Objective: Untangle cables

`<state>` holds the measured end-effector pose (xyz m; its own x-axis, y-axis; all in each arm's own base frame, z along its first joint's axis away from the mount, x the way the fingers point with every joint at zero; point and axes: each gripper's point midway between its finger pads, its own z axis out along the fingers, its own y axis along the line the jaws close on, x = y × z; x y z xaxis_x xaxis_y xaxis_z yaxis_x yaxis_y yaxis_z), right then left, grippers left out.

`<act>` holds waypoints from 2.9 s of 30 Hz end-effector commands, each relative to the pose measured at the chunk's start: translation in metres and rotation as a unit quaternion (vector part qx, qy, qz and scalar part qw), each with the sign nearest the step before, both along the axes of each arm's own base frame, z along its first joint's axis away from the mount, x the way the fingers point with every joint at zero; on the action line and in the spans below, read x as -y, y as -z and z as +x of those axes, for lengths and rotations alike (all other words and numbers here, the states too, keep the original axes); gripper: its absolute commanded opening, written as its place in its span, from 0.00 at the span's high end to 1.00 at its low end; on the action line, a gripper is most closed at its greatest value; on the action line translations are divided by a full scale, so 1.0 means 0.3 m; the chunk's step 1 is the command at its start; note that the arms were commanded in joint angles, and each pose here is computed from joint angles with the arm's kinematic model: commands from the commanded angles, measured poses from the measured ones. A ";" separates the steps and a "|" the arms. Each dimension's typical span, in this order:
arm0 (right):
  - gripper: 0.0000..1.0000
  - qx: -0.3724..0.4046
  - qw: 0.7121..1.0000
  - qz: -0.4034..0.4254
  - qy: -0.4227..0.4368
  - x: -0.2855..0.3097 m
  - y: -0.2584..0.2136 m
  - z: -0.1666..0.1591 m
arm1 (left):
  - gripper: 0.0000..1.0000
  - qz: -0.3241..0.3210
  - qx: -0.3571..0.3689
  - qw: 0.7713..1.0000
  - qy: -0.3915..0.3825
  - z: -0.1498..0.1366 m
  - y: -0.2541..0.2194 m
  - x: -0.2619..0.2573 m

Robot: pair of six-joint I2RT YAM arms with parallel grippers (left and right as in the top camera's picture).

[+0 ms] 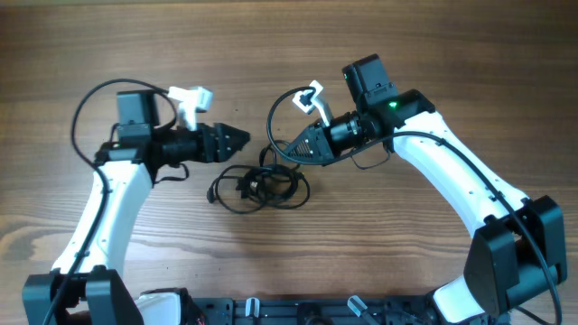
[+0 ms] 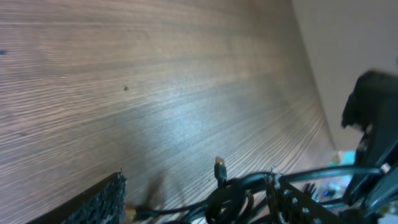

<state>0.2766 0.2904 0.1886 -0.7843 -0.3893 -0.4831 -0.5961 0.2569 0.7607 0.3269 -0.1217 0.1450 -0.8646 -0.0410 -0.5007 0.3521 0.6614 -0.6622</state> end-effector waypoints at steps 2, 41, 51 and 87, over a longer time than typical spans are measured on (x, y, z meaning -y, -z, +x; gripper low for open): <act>0.96 -0.014 0.999 -0.008 0.035 -0.002 -0.038 0.035 | 0.26 0.053 0.004 0.998 0.022 -0.010 0.037 0.048; 0.96 0.000 0.993 0.118 -0.031 -0.059 -0.188 0.011 | 0.39 0.006 -0.058 0.998 -0.036 -0.008 0.053 0.031; 0.96 0.003 0.996 0.089 -0.009 -0.056 -0.141 0.029 | 0.38 -0.010 -0.165 0.978 -0.126 -0.005 0.115 0.018; 0.96 0.007 0.997 0.076 0.001 -0.054 -0.125 0.040 | 0.49 -0.204 -0.459 0.832 -0.233 -0.102 0.036 0.027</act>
<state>0.2902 0.3049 0.2182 -0.7921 -0.3103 -0.5257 -0.5883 0.1579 0.7931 0.2975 -0.1214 0.1304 -0.7095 -0.5060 0.4905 -0.6598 0.2324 -0.7146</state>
